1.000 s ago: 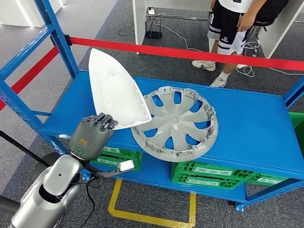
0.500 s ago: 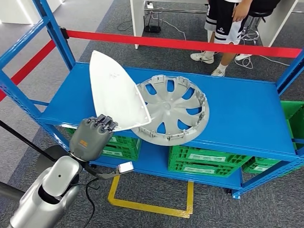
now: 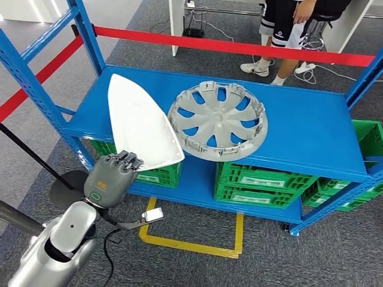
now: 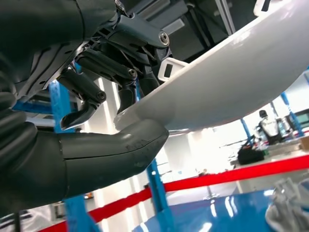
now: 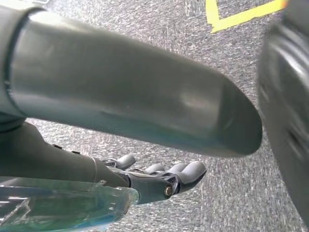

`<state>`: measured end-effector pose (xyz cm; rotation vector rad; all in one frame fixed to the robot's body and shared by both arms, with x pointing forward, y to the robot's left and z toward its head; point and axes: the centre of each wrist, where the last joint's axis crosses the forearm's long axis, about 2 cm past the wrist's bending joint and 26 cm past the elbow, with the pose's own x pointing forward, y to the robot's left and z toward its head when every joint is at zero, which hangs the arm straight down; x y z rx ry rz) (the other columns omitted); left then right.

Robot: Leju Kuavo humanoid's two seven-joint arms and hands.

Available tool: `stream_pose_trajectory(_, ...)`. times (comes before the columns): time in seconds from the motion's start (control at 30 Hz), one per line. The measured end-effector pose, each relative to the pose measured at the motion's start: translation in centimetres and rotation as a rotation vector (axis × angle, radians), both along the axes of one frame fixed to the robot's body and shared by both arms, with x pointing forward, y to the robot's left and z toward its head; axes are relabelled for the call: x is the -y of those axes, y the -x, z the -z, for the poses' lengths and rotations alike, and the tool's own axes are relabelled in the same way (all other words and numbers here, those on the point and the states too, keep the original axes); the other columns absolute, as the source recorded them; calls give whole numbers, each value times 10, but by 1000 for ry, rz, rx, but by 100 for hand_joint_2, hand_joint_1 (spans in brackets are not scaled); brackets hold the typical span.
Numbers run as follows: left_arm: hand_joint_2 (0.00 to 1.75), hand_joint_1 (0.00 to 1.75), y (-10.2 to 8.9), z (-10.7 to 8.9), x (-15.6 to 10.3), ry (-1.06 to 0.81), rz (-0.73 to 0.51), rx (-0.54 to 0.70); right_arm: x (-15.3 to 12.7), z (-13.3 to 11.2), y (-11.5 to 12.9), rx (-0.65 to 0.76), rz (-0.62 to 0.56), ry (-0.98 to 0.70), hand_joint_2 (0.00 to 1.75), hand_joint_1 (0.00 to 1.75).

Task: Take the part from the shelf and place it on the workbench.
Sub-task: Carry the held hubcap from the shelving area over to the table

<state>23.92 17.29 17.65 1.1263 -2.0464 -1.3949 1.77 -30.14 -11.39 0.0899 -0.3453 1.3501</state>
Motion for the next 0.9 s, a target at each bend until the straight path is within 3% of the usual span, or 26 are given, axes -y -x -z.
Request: stream_pose_trajectory(0.9, 175, 175, 5, 4, -26, -5, -66, -10, -11, 0, -1, 14, -15, -35, 0, 0)
